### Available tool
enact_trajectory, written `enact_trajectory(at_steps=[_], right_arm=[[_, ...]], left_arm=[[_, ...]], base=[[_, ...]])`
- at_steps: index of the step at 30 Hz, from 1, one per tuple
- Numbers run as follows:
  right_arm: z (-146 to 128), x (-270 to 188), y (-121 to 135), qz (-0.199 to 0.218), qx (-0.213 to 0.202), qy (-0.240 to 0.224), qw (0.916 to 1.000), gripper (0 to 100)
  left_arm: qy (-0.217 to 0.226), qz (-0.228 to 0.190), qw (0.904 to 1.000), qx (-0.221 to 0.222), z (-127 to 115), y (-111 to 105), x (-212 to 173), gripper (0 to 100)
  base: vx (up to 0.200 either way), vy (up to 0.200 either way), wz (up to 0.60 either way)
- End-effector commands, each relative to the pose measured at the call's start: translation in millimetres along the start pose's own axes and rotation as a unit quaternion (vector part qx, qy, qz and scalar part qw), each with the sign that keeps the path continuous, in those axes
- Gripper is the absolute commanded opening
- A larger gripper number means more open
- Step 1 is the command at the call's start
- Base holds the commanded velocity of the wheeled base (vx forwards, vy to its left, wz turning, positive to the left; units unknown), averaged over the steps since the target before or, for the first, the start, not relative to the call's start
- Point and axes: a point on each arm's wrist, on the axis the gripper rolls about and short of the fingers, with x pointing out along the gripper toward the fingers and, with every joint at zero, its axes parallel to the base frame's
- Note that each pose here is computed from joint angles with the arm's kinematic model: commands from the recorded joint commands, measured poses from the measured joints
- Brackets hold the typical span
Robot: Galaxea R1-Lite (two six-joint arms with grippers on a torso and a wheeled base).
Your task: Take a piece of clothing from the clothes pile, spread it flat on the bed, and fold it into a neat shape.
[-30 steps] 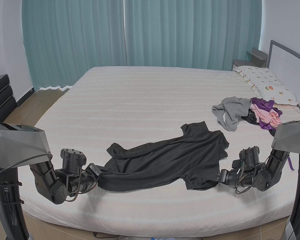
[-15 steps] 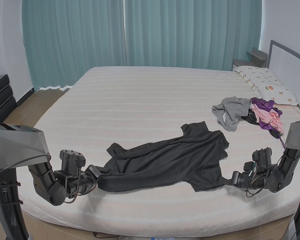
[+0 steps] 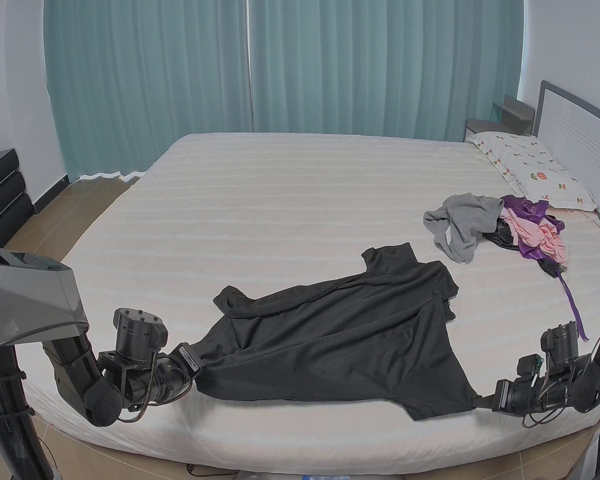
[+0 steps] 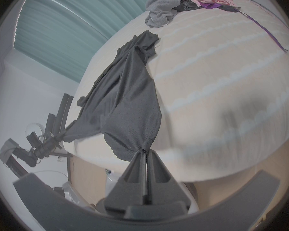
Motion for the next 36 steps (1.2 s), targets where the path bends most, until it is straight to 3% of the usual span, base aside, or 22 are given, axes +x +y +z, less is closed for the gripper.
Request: enact_trajectory(at_steps=[1, 5, 11, 17, 18, 25, 29, 36], right_arm=[[-21.3, -17.9, -1.4, -0.006, -0.014, 0.019, 0.9997, 0], [-29.7, -26.9, 0.0, -0.016, -0.01, 0.045, 0.9988, 0], [-46.8, -39.2, 6.1, -0.02, -0.047, 0.101, 0.9936, 0], [-50.5, -39.0, 7.3, -0.02, -0.057, 0.118, 0.9912, 0], [-49.3, -38.3, 7.7, -0.02, -0.057, 0.116, 0.9914, 100], [-24.9, -41.0, 11.2, 0.0, -0.052, 0.055, 0.9971, 100], [7.7, -37.6, 8.3, 0.003, -0.041, 0.005, 0.9991, 100], [30.6, -13.6, 3.5, 0.002, -0.041, 0.015, 0.999, 100]], left_arm=[[0.013, -0.001, 0.9996, 0.025, -8.8, 0.6, -12.3, 0], [0.018, 0.001, 0.9991, 0.038, -12.4, 2.5, -18.8, 0], [0.027, -0.001, 0.9986, 0.045, -18.1, 1.3, -20.9, 0], [0.035, -0.001, 0.9981, 0.052, -23.0, 0.3, -21.8, 0], [0.035, -0.001, 0.9981, 0.052, -23.3, 0.8, -22.2, 0], [0.035, -0.001, 0.9981, 0.052, -23.3, 0.8, -22.2, 0], [0.034, -0.001, 0.9981, 0.051, -22.8, 0.8, -22.4, 0], [0.035, 0.0, 0.9981, 0.051, -23.1, 1.3, -22.6, 0]], base=[[0.0, 0.0, 0.0], [0.0, 0.0, 0.0], [0.0, 0.0, 0.0], [0.0, 0.0, 0.0], [0.0, 0.0, 0.0], [0.0, 0.0, 0.0], [0.0, 0.0, 0.0], [0.0, 0.0, 0.0]])
